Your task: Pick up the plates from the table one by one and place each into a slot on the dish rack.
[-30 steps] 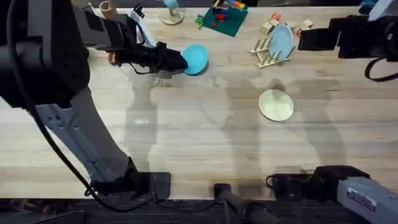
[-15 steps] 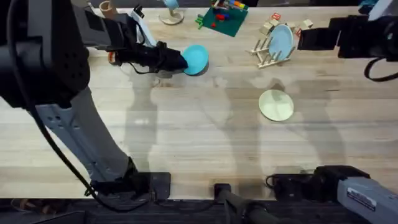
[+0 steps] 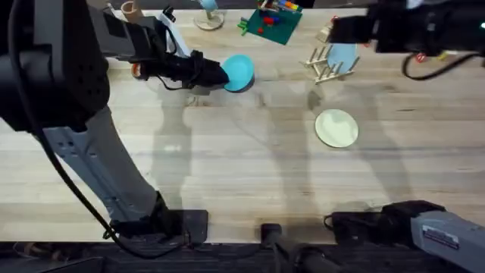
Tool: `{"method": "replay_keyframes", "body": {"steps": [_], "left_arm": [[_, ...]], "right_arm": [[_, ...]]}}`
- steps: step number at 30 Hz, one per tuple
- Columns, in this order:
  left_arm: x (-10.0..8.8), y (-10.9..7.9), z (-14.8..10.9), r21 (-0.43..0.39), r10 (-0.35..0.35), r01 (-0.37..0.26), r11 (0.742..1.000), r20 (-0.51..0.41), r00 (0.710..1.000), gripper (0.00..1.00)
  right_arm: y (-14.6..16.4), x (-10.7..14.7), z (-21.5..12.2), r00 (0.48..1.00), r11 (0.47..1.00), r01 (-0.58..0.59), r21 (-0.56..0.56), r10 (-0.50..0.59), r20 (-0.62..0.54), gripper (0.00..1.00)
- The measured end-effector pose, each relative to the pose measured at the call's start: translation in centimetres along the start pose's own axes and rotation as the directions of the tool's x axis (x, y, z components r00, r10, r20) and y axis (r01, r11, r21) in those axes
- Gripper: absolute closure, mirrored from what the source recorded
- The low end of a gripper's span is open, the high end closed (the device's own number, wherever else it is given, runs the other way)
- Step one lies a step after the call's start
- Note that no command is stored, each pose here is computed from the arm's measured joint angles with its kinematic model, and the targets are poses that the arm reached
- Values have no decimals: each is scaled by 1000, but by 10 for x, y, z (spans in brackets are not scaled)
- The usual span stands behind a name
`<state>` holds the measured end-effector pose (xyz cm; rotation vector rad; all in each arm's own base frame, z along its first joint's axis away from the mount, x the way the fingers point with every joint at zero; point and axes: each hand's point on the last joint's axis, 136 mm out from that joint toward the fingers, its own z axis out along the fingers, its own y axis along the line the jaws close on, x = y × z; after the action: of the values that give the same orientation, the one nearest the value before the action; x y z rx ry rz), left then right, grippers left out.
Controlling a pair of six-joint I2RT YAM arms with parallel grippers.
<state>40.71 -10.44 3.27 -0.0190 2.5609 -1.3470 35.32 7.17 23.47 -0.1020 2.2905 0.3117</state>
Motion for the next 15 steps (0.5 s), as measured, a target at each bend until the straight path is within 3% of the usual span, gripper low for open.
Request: {"method": "replay_keyframes", "body": {"steps": [7, 15], "left_arm": [[0, 0, 0, 0, 0, 0, 1000, 0, 1000, 962], [0, 0, 0, -1, 0, 0, 1000, 0, 1000, 962]], "right_arm": [[25, -6, 47, 1000, 998, 4, -63, -4, 0, 14], [50, 7, 97, 995, 994, -26, -104, 16, -103, 14]]}}
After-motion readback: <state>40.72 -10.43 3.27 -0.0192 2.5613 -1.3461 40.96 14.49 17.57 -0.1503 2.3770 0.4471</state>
